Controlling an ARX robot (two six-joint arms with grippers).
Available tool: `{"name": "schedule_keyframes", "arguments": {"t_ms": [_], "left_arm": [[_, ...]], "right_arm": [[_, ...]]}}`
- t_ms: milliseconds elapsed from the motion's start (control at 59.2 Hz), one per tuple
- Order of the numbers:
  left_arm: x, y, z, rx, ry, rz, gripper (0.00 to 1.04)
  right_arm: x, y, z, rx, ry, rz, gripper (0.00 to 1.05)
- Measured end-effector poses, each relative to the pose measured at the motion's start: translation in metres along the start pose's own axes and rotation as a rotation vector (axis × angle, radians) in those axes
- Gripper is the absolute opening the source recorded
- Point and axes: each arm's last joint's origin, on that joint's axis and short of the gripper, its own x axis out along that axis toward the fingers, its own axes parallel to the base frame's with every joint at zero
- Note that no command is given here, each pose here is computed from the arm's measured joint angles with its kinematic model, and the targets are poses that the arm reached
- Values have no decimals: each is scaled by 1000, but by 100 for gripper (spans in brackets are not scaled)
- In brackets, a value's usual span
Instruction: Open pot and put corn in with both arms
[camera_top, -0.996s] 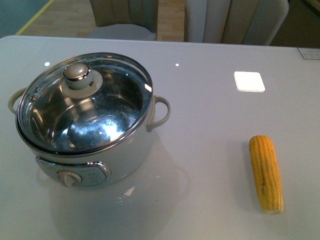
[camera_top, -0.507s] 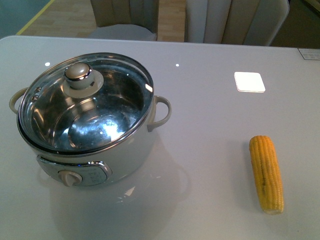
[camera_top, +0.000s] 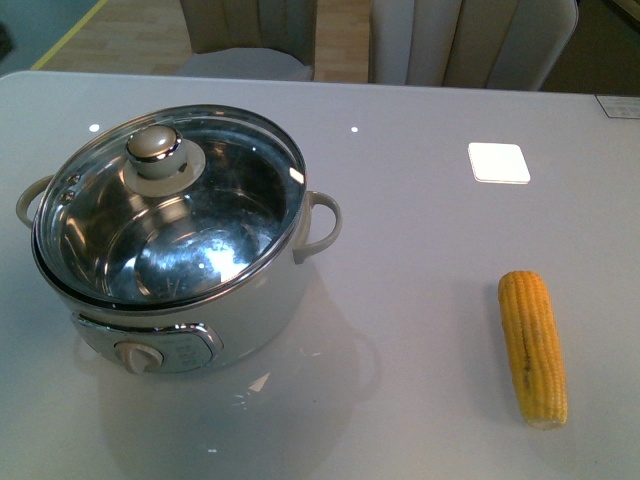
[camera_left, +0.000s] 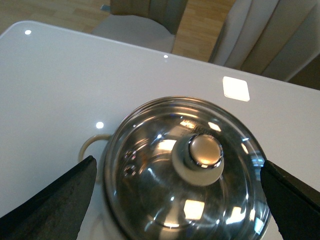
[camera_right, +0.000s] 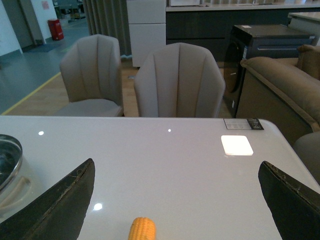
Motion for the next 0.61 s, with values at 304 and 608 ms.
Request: {"name": "schedule_keyframes", "arguments": {"t_ms": [304,608], "left_arm": [[84,-26,-14,112,28,-48,98],[126,-26,-46,174,89,-22,98]], "right_arm": [[0,0,0,0,0,0,96],[0,0,0,0,0,0,96]]}}
